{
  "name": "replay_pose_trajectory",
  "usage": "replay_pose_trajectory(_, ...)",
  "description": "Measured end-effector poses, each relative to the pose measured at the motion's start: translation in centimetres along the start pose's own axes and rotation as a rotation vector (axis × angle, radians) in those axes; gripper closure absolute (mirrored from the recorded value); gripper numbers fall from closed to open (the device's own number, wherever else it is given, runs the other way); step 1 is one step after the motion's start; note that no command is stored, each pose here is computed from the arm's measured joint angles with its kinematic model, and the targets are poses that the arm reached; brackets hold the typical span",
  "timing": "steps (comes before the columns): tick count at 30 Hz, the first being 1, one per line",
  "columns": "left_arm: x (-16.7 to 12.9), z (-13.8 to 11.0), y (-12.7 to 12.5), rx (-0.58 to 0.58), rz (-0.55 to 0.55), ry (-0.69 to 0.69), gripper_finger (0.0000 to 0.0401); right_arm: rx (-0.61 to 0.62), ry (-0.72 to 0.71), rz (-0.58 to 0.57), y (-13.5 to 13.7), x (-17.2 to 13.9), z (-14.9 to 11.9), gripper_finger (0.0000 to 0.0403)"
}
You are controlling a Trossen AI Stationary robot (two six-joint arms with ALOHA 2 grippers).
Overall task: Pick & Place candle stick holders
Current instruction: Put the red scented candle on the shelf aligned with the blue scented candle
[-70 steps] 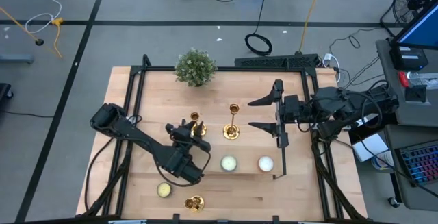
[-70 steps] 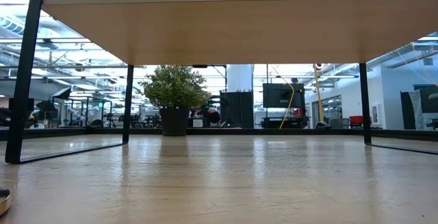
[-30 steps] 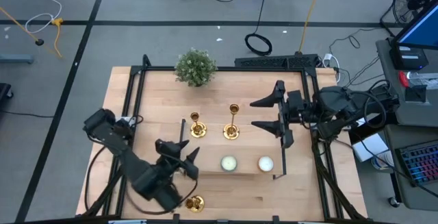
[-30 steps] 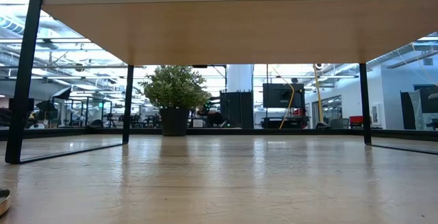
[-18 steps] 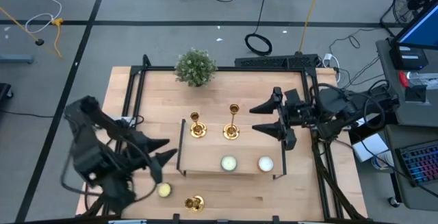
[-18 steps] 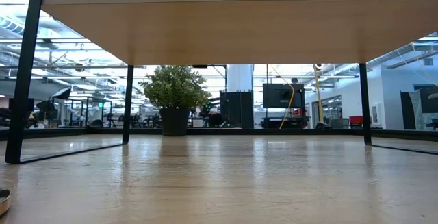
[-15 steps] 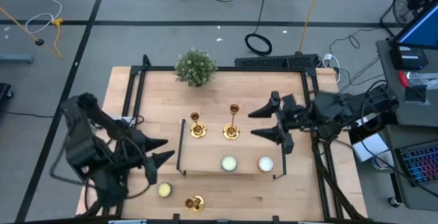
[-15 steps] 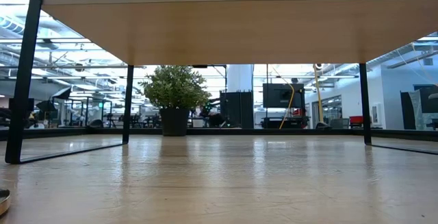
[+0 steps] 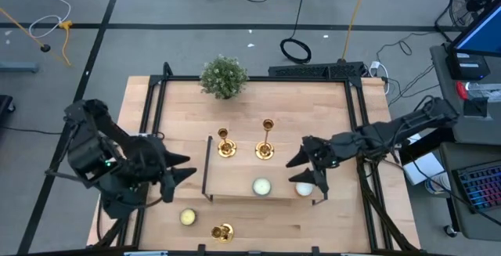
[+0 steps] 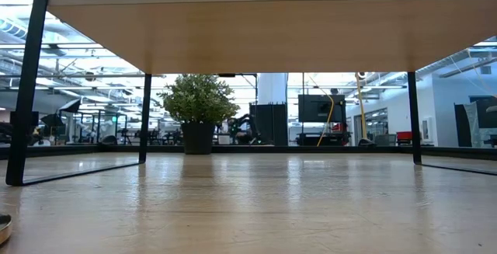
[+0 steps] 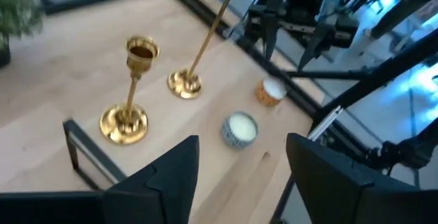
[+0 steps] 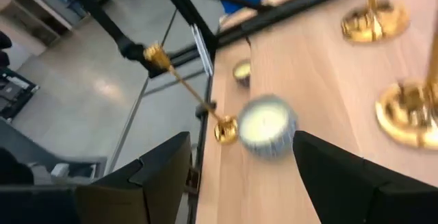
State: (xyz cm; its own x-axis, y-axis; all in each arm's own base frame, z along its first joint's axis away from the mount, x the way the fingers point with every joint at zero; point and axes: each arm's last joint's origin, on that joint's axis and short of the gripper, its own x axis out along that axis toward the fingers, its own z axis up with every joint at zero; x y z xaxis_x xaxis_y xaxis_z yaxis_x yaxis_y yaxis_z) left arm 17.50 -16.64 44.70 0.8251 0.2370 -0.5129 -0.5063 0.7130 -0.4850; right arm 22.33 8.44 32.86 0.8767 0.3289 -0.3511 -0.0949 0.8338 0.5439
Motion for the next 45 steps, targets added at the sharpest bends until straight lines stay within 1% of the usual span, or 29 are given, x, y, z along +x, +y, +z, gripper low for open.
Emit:
replay_pose_trajectory(2, 0.8, 0.0, -0.1, -0.002, 0.018, 0.053, 0.0193, 0.02, 0.005, -0.01, -0.7, -0.4, -0.6, 0.0145)
replay_pose_trajectory(5, 2.4, -0.1, -0.3, 0.034, 0.05, 0.155, 0.0225, 0.038, -0.013, -0.031, -1.7, -1.3, -1.1, 0.0145)
replay_pose_trajectory(7, 3.3, -0.1, -0.4, 0.045, 0.069, 0.197, 0.0247, 0.05, -0.034, -0.048, -2.4, -1.8, -1.2, 0.0146)
replay_pose_trajectory(12, 4.7, 0.2, -0.3, 0.054, 0.095, 0.252, 0.031, 0.044, -0.115, -0.089, -3.0, -3.3, -0.7, 0.0157)
replay_pose_trajectory(16, 5.2, 0.6, -0.3, 0.051, 0.081, 0.293, 0.0373, 0.012, -0.175, -0.115, -3.2, -4.4, -0.2, 0.017)
replay_pose_trajectory(18, 5.3, 0.8, -0.4, 0.054, 0.068, 0.312, 0.0393, -0.002, -0.198, -0.132, -3.4, -4.7, 0.0, 0.0178)
replay_pose_trajectory(22, 5.8, 1.1, -0.2, 0.047, 0.071, 0.348, 0.0391, -0.018, -0.219, -0.138, -3.5, -5.3, 0.2, 0.0191)
replay_pose_trajectory(25, 6.1, 1.4, 0.0, 0.054, 0.069, 0.381, 0.0397, -0.018, -0.227, -0.142, -3.5, -5.5, 0.3, 0.0199)
replay_pose_trajectory(31, 6.7, 2.1, 0.5, 0.045, 0.094, 0.376, 0.0395, -0.036, -0.226, -0.15, -3.6, -5.5, 0.3, 0.0209)
replay_pose_trajectory(35, 6.9, 2.2, 0.6, 0.043, 0.094, 0.404, 0.0396, -0.038, -0.226, -0.152, -3.6, -5.5, 0.3, 0.0214)
replay_pose_trajectory(38, 7.1, 2.2, 0.9, 0.048, 0.107, 0.456, 0.0397, -0.038, -0.227, -0.153, -3.6, -5.5, 0.3, 0.0218)
replay_pose_trajectory(42, 7.3, 1.8, 1.6, 0.054, 0.149, 0.559, 0.0397, -0.034, -0.233, -0.163, -3.7, -5.5, 0.3, 0.0223)
replay_pose_trajectory(45, 7.4, 1.3, 1.8, 0.054, 0.149, 0.634, 0.0398, -0.033, -0.244, -0.175, -3.7, -5.5, 0.3, 0.0226)
